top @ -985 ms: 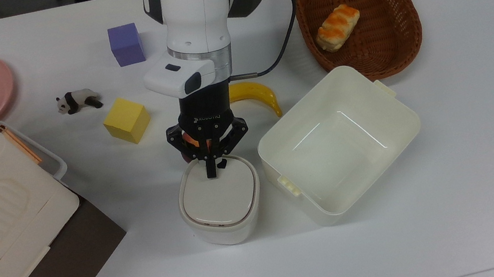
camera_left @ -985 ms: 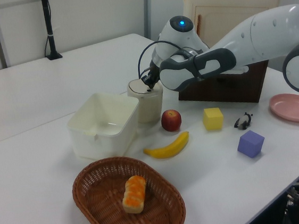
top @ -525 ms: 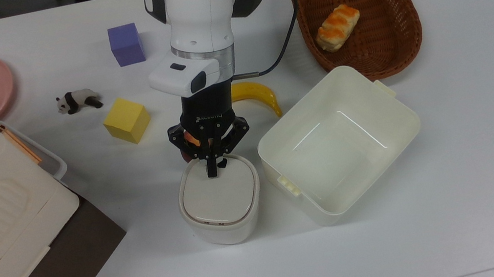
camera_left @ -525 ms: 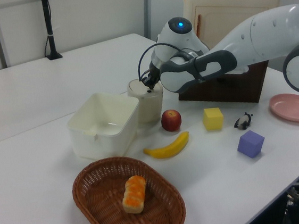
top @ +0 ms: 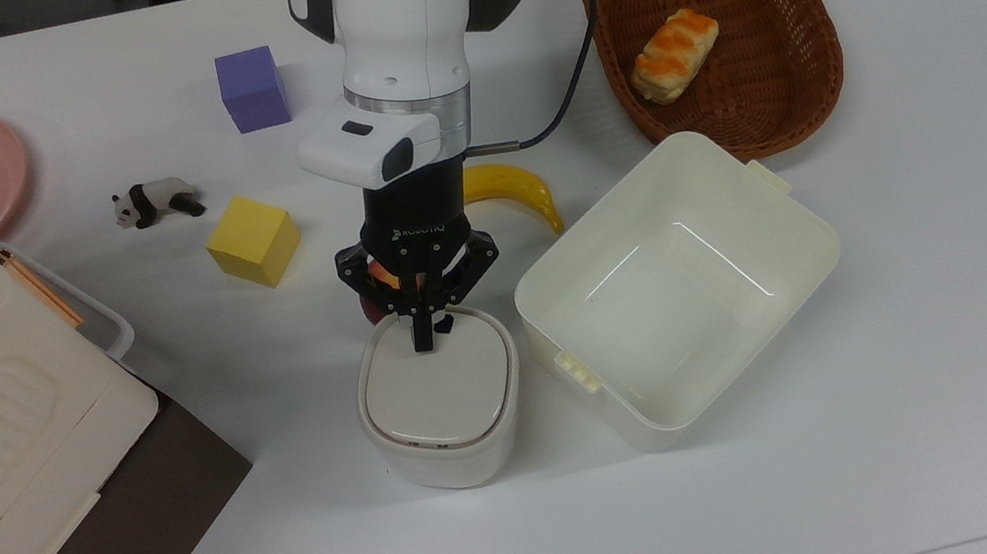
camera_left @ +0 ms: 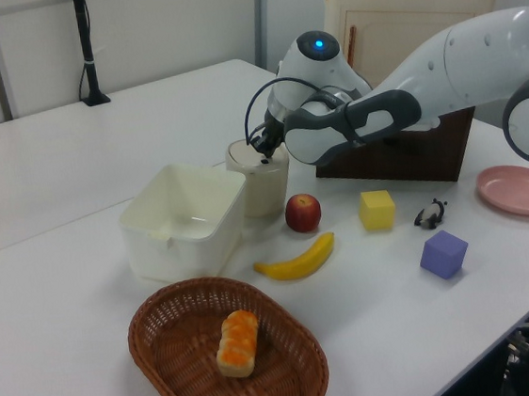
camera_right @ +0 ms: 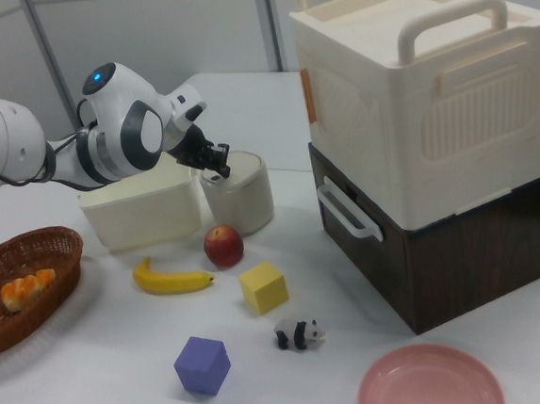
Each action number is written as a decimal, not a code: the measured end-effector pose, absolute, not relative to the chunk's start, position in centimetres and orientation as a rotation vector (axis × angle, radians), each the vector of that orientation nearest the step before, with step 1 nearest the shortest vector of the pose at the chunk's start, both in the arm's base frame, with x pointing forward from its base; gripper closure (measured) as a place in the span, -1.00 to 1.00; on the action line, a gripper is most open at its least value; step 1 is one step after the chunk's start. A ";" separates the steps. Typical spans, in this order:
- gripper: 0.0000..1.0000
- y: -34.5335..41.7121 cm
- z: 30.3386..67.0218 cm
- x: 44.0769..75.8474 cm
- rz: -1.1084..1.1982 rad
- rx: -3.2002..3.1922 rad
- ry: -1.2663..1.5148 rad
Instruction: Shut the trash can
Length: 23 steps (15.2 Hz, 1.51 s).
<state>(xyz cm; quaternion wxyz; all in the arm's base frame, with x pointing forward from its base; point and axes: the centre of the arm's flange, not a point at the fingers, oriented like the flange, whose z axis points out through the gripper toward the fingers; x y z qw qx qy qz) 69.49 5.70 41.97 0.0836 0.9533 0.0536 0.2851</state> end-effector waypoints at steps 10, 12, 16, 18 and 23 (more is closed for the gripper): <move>0.40 4.1 51.2 69.4 1.067 2.847 -0.103; 0.34 3.4 54.1 67.8 0.942 2.863 -0.150; -0.37 3.4 57.7 63.8 0.668 2.897 -0.201; -0.81 4.1 58.5 61.9 0.530 2.911 -0.207; -1.00 4.2 58.3 58.8 0.168 2.951 -0.264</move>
